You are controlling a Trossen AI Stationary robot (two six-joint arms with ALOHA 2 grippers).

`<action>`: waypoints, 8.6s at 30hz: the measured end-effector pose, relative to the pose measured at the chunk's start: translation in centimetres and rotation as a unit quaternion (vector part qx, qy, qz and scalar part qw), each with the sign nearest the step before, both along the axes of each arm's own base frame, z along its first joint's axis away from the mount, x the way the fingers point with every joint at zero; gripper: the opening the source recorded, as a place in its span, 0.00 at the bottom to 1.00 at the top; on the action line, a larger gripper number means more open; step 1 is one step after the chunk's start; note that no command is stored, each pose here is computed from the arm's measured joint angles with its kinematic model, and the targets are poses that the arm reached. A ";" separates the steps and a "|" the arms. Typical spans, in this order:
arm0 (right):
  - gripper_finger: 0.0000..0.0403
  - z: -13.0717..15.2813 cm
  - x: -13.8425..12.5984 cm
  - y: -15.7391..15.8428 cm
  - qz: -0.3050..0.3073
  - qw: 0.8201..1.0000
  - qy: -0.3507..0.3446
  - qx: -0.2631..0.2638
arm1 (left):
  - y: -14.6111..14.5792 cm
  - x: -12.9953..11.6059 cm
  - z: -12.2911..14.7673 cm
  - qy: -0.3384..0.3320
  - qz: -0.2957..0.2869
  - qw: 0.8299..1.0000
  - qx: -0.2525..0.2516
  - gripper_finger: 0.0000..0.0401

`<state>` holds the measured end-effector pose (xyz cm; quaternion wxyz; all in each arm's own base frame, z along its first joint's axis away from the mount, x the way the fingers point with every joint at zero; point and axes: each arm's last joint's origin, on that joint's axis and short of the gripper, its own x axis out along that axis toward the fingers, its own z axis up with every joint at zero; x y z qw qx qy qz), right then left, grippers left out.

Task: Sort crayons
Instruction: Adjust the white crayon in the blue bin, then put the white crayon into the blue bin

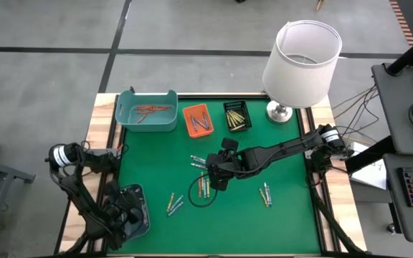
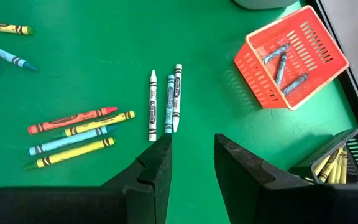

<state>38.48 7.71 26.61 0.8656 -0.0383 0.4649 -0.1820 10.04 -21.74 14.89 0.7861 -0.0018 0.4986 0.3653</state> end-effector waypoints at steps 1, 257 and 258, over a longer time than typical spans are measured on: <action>0.27 0.0 0.0 0.0 0.000 1.000 0.000 0.000 | -0.2 0.1 0.2 0.000 0.000 1.000 -0.003 0.04; 0.30 -7.3 -1.9 -14.1 0.126 0.979 0.003 0.163 | 13.3 10.8 6.8 -0.295 -0.253 0.916 0.095 0.14; 0.31 -7.3 -1.5 -13.5 0.138 0.975 -0.016 0.175 | 13.3 10.8 6.7 -0.294 -0.254 0.917 0.095 0.14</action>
